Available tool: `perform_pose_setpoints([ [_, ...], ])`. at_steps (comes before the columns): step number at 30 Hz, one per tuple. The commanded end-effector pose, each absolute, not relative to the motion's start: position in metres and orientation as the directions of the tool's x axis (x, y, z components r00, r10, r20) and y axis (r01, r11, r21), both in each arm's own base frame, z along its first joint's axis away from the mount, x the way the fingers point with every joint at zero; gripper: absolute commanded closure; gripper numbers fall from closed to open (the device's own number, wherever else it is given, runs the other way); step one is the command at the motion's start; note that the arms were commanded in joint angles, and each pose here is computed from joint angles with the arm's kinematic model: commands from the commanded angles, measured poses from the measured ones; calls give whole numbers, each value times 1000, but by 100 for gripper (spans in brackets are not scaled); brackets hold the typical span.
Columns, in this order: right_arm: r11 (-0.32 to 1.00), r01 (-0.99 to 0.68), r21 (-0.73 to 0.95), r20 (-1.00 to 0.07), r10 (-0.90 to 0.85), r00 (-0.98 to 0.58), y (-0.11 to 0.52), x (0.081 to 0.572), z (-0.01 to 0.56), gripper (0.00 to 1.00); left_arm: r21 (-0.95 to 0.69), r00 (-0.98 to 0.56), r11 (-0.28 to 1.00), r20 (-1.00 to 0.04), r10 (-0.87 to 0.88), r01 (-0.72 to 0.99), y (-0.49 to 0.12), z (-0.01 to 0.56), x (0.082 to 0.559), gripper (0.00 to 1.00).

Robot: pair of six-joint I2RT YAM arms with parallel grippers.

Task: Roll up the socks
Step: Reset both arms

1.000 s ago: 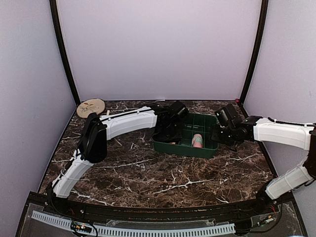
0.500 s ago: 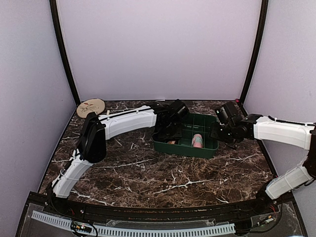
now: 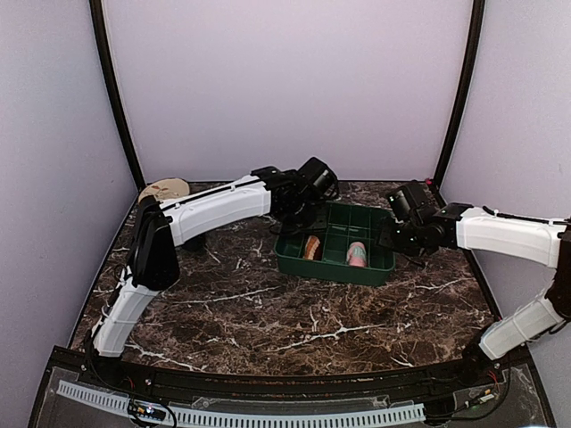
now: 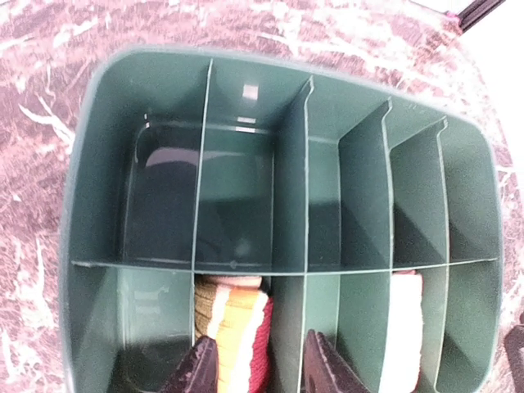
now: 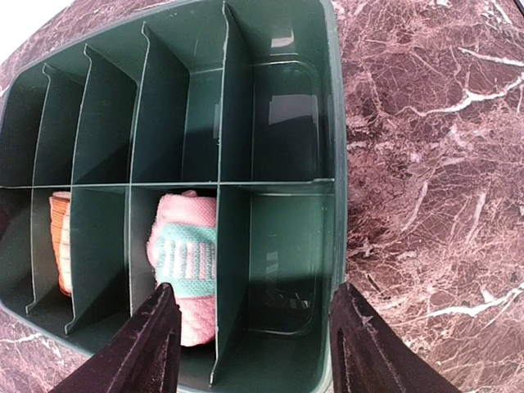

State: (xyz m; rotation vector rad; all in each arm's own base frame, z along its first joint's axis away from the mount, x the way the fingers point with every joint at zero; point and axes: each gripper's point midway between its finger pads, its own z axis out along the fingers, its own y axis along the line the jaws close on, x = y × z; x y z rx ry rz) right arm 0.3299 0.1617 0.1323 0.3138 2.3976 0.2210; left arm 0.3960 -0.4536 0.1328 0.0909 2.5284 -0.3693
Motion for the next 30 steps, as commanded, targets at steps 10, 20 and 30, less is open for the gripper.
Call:
perform_pose_setpoints([
  [10, 978, 164, 125, -766, 200, -611, 136, 353, 183, 43, -34, -565, 968, -817, 116, 247, -392, 251, 396, 61],
  [20, 959, 258, 121, -813, 245, -528, 82, 360, 206, 42, 24, -199, 974, -978, 70, 224, -258, 311, 336, 35],
  [30, 931, 358, 74, -818, 262, -512, 57, 346, 202, 37, -54, -304, 991, -953, -14, 125, -175, 263, 338, 26],
])
